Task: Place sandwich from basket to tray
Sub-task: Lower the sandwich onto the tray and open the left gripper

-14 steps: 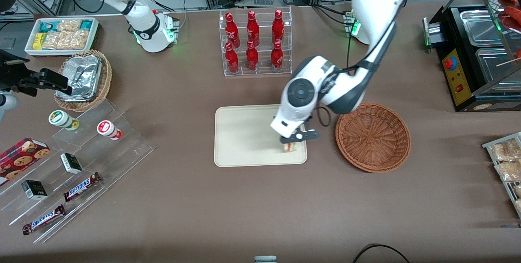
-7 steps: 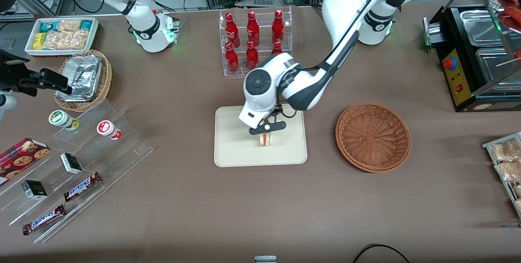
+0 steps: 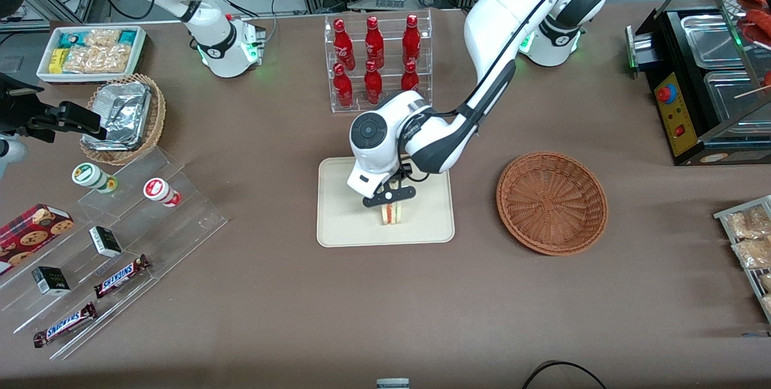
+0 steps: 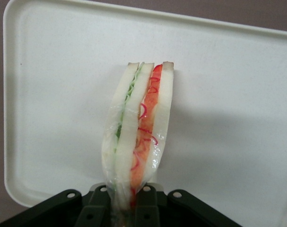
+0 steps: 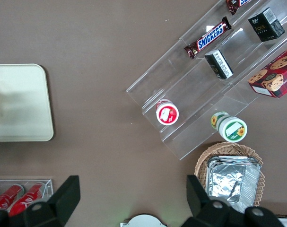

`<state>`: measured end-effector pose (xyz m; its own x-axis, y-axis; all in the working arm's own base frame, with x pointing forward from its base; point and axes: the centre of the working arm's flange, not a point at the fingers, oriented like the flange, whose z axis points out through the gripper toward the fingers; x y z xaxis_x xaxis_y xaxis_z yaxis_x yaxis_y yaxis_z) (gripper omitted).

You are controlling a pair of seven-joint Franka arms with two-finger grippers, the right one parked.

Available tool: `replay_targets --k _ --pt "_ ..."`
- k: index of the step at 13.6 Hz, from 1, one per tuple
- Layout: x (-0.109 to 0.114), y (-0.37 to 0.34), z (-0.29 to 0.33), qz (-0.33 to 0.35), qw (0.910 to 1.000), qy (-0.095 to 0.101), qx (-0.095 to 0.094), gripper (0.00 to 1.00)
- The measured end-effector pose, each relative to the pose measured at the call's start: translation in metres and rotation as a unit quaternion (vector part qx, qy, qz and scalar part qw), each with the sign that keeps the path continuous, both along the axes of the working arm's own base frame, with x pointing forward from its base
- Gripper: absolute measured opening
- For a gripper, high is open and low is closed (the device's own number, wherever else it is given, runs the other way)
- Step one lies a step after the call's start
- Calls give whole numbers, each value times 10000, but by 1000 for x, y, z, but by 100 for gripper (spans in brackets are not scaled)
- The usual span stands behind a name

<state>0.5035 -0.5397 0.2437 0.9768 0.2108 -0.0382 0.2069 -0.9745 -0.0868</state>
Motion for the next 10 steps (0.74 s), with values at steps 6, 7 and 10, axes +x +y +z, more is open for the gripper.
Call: replay_targets --k 6,7,10 --pt "1 -7 -6 40 9999 -117 -40 41" --pt "2 -8 -2 45 9999 -145 -67 53" --pt "16 -7 23 143 9992 -306 -232 82"
